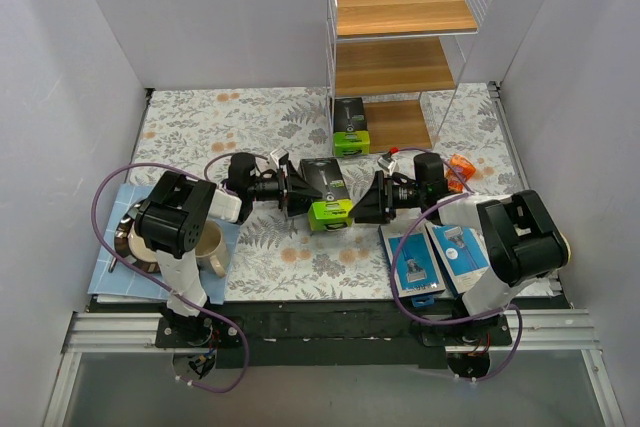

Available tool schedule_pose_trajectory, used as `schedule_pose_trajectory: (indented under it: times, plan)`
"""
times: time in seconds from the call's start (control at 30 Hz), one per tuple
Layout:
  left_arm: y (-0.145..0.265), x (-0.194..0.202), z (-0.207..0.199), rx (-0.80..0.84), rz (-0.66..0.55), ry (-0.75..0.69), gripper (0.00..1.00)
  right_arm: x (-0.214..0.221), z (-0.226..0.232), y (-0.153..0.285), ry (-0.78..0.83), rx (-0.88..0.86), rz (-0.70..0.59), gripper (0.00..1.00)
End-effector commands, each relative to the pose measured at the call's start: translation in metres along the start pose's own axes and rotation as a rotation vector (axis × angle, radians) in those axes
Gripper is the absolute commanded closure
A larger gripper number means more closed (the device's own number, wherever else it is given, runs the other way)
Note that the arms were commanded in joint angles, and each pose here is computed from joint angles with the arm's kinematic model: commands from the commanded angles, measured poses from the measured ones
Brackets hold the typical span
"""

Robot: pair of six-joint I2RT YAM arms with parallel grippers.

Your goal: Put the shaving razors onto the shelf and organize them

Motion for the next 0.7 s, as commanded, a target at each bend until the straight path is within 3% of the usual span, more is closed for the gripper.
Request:
schedule_pose_trajectory:
  times: [0.0, 0.33, 0.5, 0.63, 0.67]
  plan:
    - [0.010, 0.014, -0.039, 0.117, 0.068, -0.148, 0.47, -0.005, 0.012, -0.002, -0.015, -0.064, 0.022, 0.26]
    - [0.004, 0.014, -0.053, 0.162, 0.106, -0.167, 0.44, -0.008, 0.017, -0.012, -0.056, -0.106, 0.075, 0.19]
    - [-0.003, 0.019, -0.049, 0.161, 0.126, -0.153, 0.43, -0.009, 0.039, -0.017, 0.038, -0.189, 0.115, 0.18]
    - [-0.008, 0.014, -0.049, 0.164, 0.125, -0.160, 0.43, -0.005, 0.043, -0.015, 0.052, -0.216, 0.155, 0.28]
    - [-0.009, 0.013, -0.048, 0.158, 0.127, -0.159, 0.43, -0.003, 0.043, -0.014, 0.050, -0.218, 0.168, 0.38]
Point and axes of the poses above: each gripper's point midway between its finger pads, its own y axis back along the fingers, its own z axis along the line the jaws close on, x = y × z, the point moved 2 cm from there along y, back along the fingers, and after that the axes turned 2 degrees about -y, right-handed, at the moved point
